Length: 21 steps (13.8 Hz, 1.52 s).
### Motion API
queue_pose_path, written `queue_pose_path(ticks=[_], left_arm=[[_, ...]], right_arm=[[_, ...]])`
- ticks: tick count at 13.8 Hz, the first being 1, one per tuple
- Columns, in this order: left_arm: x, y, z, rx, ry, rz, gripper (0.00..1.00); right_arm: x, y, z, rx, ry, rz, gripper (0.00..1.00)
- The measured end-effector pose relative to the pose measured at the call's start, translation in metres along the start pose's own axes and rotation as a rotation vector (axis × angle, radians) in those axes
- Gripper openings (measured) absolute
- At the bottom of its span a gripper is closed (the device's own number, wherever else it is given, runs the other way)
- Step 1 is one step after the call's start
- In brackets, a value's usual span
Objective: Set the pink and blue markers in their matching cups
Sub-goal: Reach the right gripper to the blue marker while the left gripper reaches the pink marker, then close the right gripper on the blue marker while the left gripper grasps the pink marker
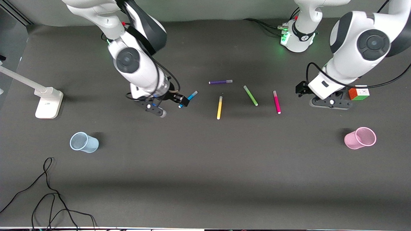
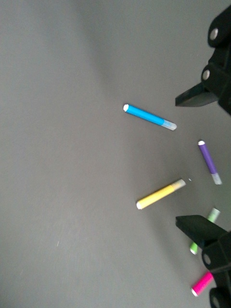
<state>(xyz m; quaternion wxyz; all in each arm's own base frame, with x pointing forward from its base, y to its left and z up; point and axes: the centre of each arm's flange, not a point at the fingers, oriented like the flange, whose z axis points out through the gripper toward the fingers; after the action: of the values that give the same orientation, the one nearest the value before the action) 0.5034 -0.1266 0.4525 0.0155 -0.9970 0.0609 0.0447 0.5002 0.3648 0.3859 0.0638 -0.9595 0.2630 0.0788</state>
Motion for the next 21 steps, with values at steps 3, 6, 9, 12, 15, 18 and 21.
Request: queue_pose_path(ticks=[3,6,9,12,15,18,21], left_arm=[[-0.009,0.008,0.035,-0.022,-0.008,0.0,1.0],[-0.021,0.021,0.065,-0.023,-0.035,-0.006,0.99],[-0.038,0.046,0.094,-0.026,-0.057,0.003,0.99],[-0.057,0.067,0.13,-0.029,-0.046,0.017,0.98],[-0.07,0.067,0.173,-0.035,-0.021,0.016,0.98],[-0.077,0.067,0.211,-0.045,0.01,0.018,0.97],[-0.08,0.068,0.241,-0.055,0.025,0.019,0.97]], right_arm=[[-0.019,0.013,0.065,-0.052,0.024,0.022,1.0],[-0.032,0.018,0.124,-0.115,0.09,0.051,1.0],[-0.032,0.024,0.175,-0.118,0.095,0.073,1.0],[-0.033,0.028,0.196,-0.117,0.073,0.08,0.99],[-0.036,0.028,0.201,-0.124,0.066,0.078,0.95],[-0.039,0.032,0.208,-0.134,0.059,0.083,0.91],[-0.043,0.037,0.217,-0.138,0.05,0.083,0.88]])
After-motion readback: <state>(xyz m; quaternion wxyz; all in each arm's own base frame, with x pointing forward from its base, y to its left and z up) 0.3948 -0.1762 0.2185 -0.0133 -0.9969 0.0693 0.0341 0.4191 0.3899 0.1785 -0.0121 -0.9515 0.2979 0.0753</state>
